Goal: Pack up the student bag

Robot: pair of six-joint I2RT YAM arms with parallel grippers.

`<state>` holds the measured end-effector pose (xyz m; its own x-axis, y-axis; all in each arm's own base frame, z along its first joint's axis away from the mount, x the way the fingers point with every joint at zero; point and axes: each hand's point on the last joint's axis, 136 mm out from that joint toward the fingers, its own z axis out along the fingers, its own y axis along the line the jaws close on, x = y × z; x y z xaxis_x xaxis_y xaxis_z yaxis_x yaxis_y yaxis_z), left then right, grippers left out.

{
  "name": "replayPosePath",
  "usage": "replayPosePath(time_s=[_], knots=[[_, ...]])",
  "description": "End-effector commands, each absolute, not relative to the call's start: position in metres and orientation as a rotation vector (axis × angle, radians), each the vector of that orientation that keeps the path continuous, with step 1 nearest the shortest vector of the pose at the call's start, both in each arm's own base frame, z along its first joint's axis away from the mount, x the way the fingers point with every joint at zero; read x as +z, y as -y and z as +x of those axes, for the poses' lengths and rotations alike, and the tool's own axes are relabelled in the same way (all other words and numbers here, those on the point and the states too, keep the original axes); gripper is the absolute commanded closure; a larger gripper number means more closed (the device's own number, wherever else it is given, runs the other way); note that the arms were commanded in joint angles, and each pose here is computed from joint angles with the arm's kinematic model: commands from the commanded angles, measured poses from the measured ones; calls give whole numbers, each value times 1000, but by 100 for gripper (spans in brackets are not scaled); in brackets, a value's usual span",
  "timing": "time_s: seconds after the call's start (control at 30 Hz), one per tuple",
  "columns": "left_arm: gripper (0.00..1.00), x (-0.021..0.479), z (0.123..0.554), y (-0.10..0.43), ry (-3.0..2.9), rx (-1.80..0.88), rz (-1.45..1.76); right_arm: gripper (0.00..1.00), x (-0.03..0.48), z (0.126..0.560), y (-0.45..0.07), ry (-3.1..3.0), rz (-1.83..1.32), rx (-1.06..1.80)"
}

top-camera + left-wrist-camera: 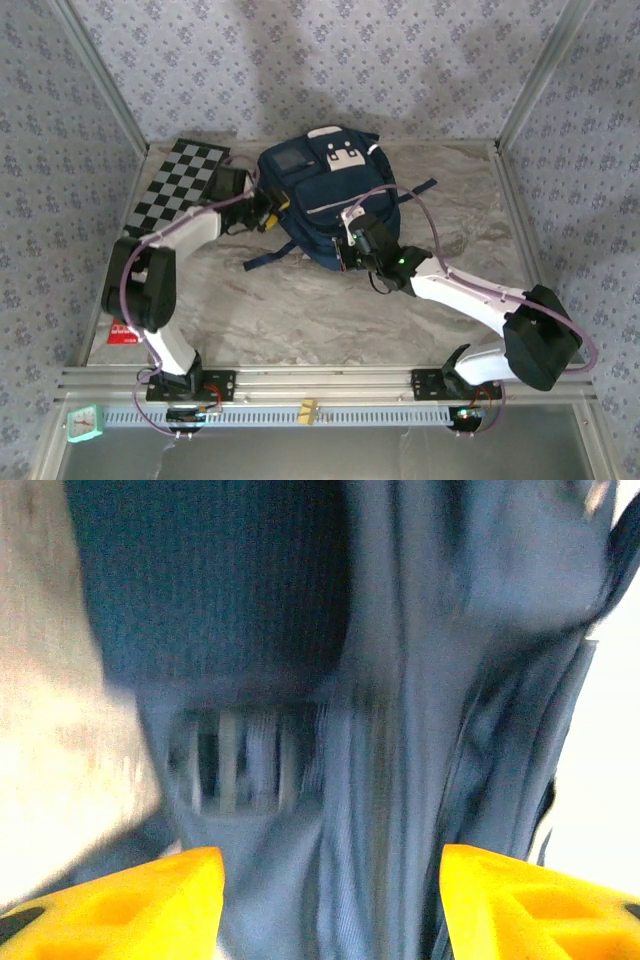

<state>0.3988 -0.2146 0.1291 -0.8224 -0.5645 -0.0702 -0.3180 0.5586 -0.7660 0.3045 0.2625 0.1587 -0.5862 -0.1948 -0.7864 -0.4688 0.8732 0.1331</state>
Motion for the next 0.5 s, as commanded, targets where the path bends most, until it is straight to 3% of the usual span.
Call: replayPosePath(time_s=[0.0,0.2,0.47], knots=[[40,155,380,241,-2363,-1205,-803,100,165,308,-268,-2172,-451,470],[42,151,366,282,-2327,-1261,-888,100,166,308,-269,-2157,-457,483],[63,137,357,295,-2299,-1184,-989,100,168,310,-273,-2133,-480,489]])
